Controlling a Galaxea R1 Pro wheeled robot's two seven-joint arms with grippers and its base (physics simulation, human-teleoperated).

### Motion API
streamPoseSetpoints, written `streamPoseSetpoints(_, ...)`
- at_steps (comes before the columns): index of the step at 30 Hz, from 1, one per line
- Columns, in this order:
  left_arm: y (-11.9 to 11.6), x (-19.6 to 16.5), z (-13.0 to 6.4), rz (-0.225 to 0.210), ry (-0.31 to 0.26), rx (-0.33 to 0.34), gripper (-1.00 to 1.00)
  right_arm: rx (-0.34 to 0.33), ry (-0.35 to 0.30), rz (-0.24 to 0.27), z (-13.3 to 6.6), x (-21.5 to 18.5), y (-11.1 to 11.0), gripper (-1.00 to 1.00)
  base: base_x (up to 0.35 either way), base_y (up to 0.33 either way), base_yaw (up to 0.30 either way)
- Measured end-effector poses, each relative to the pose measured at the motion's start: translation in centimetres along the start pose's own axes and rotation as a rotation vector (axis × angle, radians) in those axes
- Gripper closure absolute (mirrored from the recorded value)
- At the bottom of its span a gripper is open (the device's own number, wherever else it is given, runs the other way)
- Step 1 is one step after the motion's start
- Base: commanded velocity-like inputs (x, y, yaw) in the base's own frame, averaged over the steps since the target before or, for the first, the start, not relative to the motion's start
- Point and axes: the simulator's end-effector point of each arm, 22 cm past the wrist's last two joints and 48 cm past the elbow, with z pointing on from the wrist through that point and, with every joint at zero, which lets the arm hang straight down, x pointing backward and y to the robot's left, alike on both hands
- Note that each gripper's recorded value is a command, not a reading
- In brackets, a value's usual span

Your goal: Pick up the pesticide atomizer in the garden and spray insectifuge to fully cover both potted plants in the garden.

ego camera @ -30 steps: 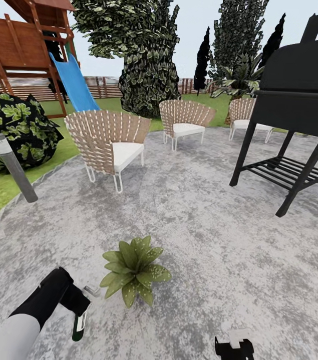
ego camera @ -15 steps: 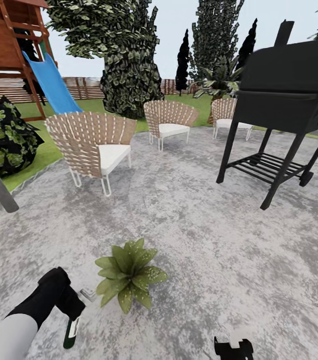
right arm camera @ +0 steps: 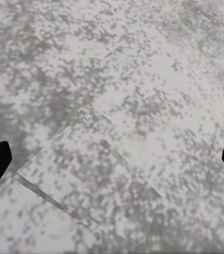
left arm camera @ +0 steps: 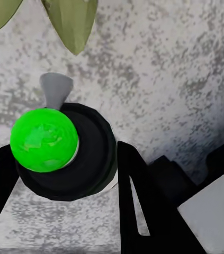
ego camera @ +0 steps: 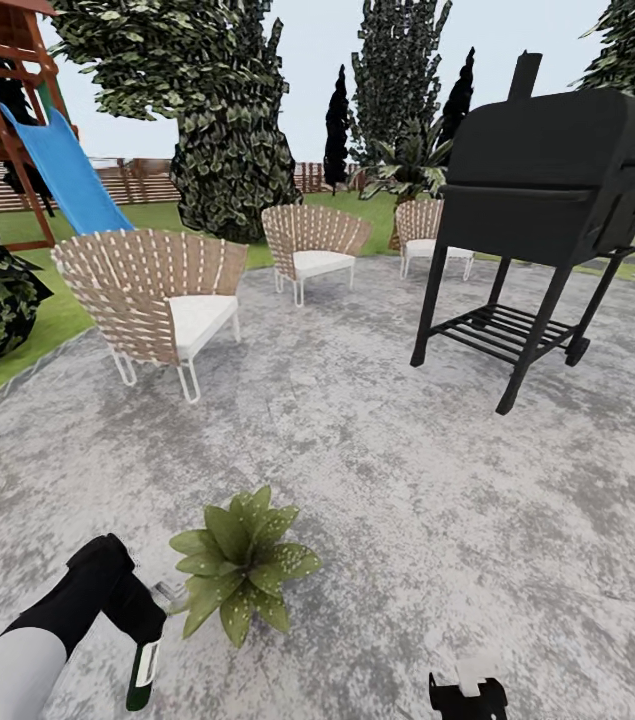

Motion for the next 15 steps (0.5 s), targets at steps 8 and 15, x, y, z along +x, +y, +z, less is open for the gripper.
streamPoseSetpoints(8, -0.8, 0.8, -1.2, 0.068, 0.069, 0.047, 1.00, 0.003, 0.000, -0.005, 0.0, 0.1, -0.3, -1.00, 0.000, 0.000, -0.001)
streamPoseSetpoints(15, 3.1, 0.9, -5.3, 0.109, 0.130, -0.038, 1.00, 0.002, -0.001, -0.006, 0.0, 0.0, -0.3, -1.00, 0.000, 0.000, 0.000)
